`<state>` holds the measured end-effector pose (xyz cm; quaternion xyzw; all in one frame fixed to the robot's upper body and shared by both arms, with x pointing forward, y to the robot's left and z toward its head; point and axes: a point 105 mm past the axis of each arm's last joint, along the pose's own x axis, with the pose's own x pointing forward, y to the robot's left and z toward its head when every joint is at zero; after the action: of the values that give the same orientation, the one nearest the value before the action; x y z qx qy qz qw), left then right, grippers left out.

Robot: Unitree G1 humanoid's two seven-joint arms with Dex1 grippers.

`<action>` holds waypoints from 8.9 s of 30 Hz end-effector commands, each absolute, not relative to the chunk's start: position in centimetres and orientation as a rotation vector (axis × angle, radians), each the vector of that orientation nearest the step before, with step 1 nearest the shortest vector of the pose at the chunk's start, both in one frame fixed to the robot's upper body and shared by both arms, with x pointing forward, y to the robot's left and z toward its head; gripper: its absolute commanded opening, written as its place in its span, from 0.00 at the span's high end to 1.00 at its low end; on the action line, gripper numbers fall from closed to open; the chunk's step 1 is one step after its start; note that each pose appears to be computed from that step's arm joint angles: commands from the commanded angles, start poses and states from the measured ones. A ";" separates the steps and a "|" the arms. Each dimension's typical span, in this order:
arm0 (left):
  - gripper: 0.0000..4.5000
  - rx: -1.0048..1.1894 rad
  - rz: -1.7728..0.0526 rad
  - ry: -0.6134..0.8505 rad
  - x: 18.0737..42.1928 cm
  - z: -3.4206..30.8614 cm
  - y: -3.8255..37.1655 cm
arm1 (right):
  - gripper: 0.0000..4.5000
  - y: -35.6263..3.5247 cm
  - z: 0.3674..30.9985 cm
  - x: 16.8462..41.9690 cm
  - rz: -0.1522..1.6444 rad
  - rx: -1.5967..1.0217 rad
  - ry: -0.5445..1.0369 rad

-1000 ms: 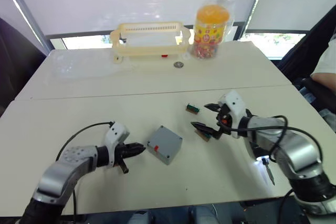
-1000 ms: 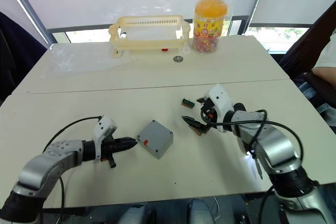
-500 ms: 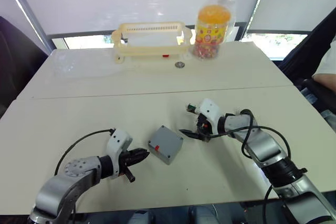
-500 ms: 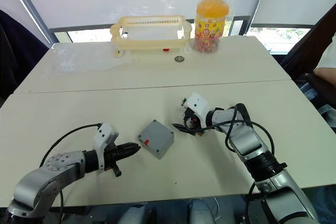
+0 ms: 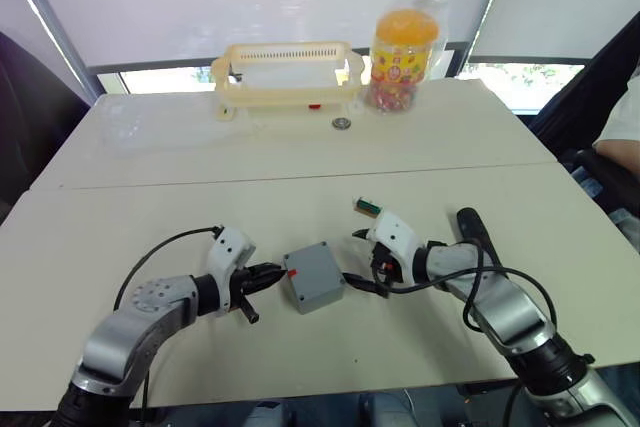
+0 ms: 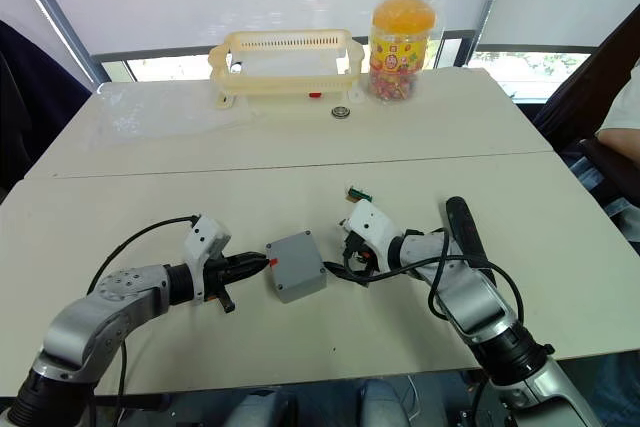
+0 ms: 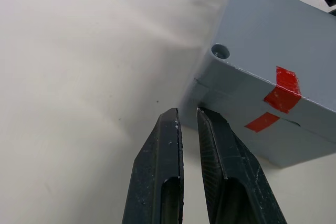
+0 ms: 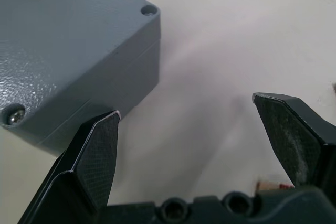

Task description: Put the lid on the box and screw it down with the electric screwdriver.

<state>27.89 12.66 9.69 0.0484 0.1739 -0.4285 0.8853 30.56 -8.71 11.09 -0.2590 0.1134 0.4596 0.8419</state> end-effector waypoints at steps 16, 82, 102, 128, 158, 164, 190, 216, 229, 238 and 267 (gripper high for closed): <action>0.89 0.154 -0.950 0.288 29.2 10.8 11.6 | 0.01 -7.2 11.5 29.1 1.016 -0.554 0.233; 1.00 0.301 -1.276 0.296 25.4 17.5 10.5 | 0.51 -13.4 12.1 32.1 0.715 -0.171 0.188; 1.00 0.318 -1.258 0.304 25.7 16.9 10.7 | 1.00 -13.7 11.4 32.7 0.690 -0.185 0.196; 1.00 0.349 -1.285 0.319 25.7 15.7 10.4 | 1.00 -9.6 18.5 30.4 0.889 -0.061 0.024; 1.00 0.340 -1.266 0.313 25.8 15.3 10.1 | 1.00 -7.0 14.7 28.9 0.992 -0.125 0.130; 1.00 0.342 -1.262 0.315 25.8 15.3 10.2 | 1.00 -6.9 14.2 29.2 0.981 -0.128 0.137; 1.00 0.335 -1.347 0.258 26.2 18.0 9.8 | 0.23 -13.8 22.4 29.5 0.835 -0.096 0.144; 1.00 0.362 -1.625 0.132 22.3 18.5 4.9 | 0.01 -28.7 16.8 24.2 0.332 0.103 1.061; 1.00 0.304 -1.546 0.159 21.7 17.9 4.9 | 0.01 -27.9 12.4 26.4 0.269 0.063 1.147; 1.00 0.303 -1.504 0.187 22.2 17.4 5.6 | 0.62 -27.6 10.7 26.2 0.251 0.017 1.177; 1.00 0.371 -1.398 0.291 28.4 18.4 10.5 | 0.62 -8.3 23.7 28.2 0.737 0.188 -0.359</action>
<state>28.61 10.86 17.70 0.1465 0.1468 -0.6346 0.7445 29.47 -8.91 21.42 0.1190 -0.1089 0.3411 0.9261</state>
